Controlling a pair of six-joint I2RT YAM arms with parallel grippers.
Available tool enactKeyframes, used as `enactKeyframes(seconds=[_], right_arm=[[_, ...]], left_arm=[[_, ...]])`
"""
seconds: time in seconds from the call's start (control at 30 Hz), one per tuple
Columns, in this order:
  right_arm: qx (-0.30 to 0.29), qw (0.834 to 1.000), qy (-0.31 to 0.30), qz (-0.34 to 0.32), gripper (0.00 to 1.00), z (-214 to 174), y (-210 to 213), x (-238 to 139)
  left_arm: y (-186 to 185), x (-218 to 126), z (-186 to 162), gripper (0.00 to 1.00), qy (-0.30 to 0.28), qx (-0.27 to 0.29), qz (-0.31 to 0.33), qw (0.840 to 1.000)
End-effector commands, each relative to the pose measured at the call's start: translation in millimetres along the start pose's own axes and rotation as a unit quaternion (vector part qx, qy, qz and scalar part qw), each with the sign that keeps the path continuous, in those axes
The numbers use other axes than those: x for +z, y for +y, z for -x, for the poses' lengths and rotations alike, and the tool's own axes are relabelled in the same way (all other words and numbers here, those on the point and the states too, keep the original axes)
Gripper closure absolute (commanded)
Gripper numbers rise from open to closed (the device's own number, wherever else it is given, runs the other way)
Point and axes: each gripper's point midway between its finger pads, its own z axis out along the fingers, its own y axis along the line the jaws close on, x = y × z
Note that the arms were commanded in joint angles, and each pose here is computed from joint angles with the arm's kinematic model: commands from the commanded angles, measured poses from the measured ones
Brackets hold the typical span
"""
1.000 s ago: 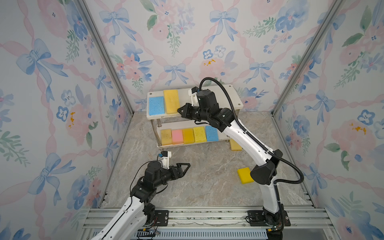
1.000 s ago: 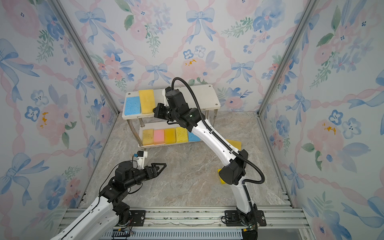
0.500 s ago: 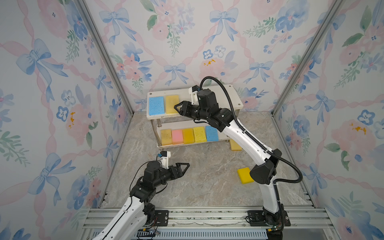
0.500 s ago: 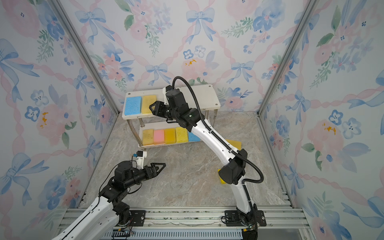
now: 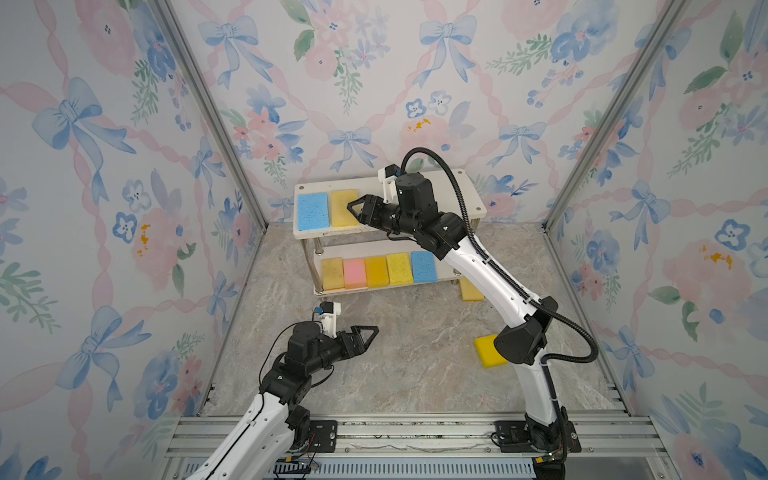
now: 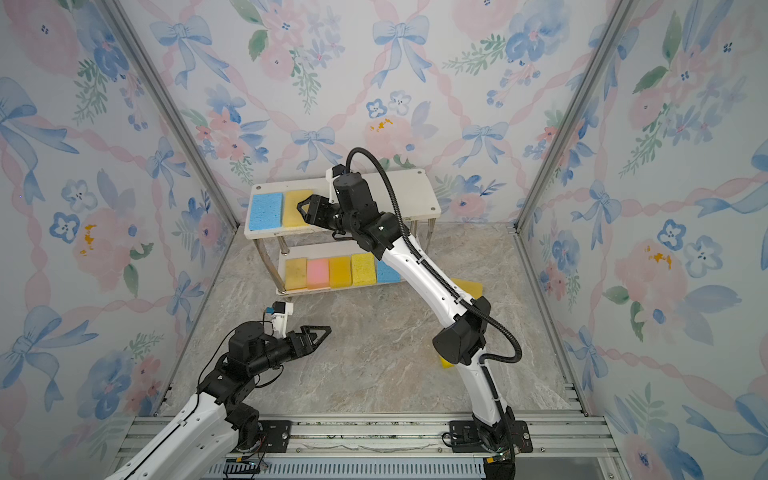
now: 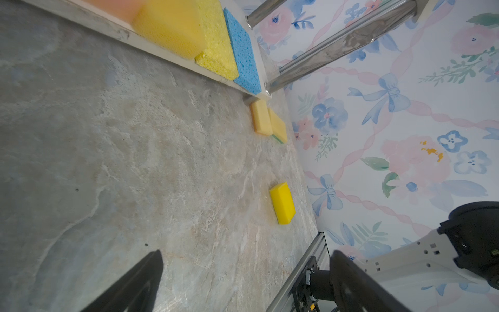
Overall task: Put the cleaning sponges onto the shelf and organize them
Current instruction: 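Lay the yellow sponge flat beside the blue sponge on the top tier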
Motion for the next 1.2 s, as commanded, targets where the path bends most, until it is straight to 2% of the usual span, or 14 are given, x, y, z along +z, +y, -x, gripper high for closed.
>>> enactKeyframes(seconds=[0.0, 0.43, 0.77, 1.0, 1.17], right_arm=[[0.01, 1.0, 0.009, 0.0, 0.45, 1, -10, 8], [0.022, 0.999, 0.018, 0.038, 0.44, -4, -1, 23], [0.018, 0.999, 0.015, 0.035, 0.44, -2, -3, 20], [-0.012, 1.0, -0.002, 0.026, 0.43, 11, 3, 4], [-0.06, 0.998, -0.025, -0.003, 0.36, 30, 10, -33]], left_arm=[[1, -2, -3, 0.02, 0.008, 0.01, -0.002, 1.0], [0, -3, -1, 0.02, 0.006, 0.011, -0.004, 1.0], [2, -3, -1, 0.02, 0.007, 0.008, -0.003, 1.0], [-4, -6, 2, 0.02, 0.0, 0.012, -0.012, 1.0], [-11, -10, 6, 0.02, -0.008, 0.015, -0.021, 1.0]])
